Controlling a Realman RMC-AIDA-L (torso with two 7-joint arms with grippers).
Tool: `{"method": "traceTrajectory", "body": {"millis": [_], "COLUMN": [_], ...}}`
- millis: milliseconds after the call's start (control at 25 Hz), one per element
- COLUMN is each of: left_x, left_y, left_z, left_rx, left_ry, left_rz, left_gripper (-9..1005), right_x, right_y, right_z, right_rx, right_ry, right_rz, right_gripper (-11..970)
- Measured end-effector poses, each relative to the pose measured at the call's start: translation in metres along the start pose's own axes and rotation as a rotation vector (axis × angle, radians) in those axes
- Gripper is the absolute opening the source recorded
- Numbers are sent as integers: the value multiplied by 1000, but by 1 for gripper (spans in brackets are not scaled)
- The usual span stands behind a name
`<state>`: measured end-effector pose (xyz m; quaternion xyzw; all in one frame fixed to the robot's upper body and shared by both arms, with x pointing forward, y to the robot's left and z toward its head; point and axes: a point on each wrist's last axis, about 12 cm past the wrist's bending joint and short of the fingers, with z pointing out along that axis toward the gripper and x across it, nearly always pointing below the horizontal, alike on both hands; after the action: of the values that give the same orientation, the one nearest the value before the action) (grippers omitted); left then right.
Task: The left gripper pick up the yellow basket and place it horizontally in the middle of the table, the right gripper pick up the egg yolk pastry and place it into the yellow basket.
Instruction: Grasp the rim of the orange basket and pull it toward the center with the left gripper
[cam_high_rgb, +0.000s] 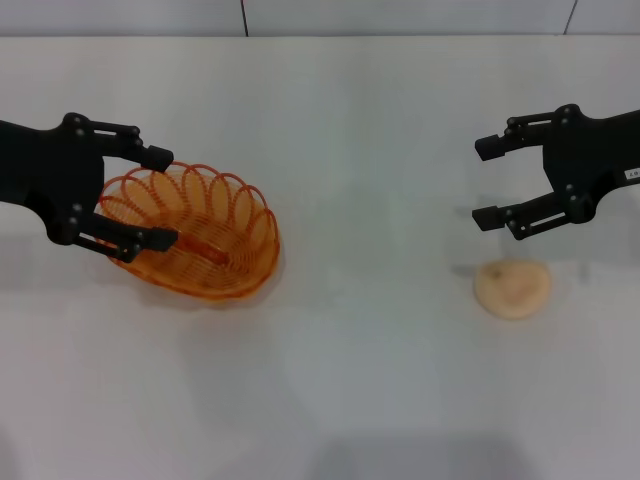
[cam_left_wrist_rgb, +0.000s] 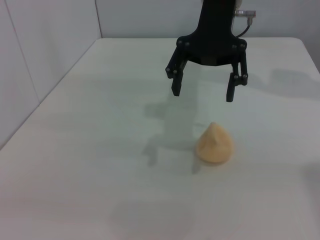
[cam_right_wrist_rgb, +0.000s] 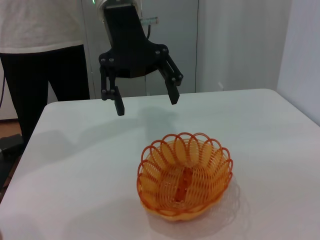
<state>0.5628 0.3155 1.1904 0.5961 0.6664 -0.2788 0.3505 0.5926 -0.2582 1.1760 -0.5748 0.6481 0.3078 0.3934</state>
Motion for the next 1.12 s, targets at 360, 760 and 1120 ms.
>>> {"method": "traceTrajectory", "body": {"millis": [360, 760, 1120], "left_x": [0, 0, -18], "left_y": [0, 0, -10], "left_z": [0, 0, -20], "left_rx": [0, -19, -204], "left_ry": [-1, -2, 13], "left_rz": [2, -36, -248], "left_gripper": [868, 866, 864], "right_x": [0, 0, -1], "right_y": [0, 1, 0], "right_z": [1, 1, 1], "right_rx": [1, 8, 14], "right_ry": [-3, -6, -2], "right_rz": [0, 5, 3], "right_gripper": [842, 842, 841]}}
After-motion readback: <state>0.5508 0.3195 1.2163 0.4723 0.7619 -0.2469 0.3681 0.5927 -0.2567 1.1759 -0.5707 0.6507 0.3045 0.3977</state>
